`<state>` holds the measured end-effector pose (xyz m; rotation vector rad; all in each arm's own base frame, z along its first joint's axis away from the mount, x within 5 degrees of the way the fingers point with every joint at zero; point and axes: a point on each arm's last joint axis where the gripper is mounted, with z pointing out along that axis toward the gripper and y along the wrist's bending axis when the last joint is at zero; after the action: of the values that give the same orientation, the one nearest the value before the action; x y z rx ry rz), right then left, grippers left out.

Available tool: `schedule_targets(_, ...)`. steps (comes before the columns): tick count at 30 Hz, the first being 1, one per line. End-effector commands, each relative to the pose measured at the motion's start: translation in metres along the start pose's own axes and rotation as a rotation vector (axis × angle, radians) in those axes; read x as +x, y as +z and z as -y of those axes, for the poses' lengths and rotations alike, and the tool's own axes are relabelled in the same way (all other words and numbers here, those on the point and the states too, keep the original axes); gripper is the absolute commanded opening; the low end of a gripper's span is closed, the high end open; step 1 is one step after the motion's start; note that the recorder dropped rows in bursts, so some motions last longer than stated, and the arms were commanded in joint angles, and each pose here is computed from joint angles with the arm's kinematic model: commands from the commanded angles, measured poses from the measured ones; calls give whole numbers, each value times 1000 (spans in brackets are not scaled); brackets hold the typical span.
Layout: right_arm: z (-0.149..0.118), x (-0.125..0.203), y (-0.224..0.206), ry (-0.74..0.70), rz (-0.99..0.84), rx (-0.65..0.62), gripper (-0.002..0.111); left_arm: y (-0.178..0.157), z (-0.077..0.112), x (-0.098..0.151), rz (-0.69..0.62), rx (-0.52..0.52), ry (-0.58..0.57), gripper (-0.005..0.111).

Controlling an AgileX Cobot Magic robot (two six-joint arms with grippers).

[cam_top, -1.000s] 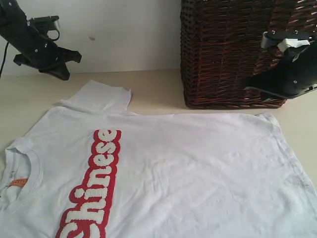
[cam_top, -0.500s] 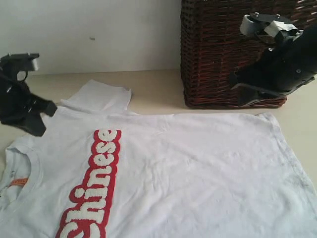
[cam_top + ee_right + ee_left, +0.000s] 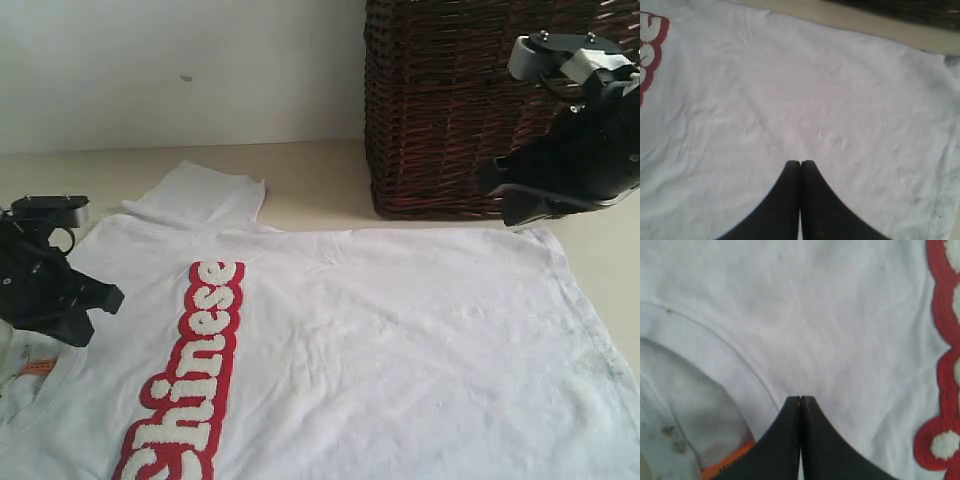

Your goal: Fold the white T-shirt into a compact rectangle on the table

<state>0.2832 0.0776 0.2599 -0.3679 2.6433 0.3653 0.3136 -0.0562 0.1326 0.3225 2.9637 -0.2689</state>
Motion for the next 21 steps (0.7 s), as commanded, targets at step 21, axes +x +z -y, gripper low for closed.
schedule_targets(21, 38, 13, 79, 97, -211, 218, 0, 11, -38, -50, 38, -36, -91, 0)
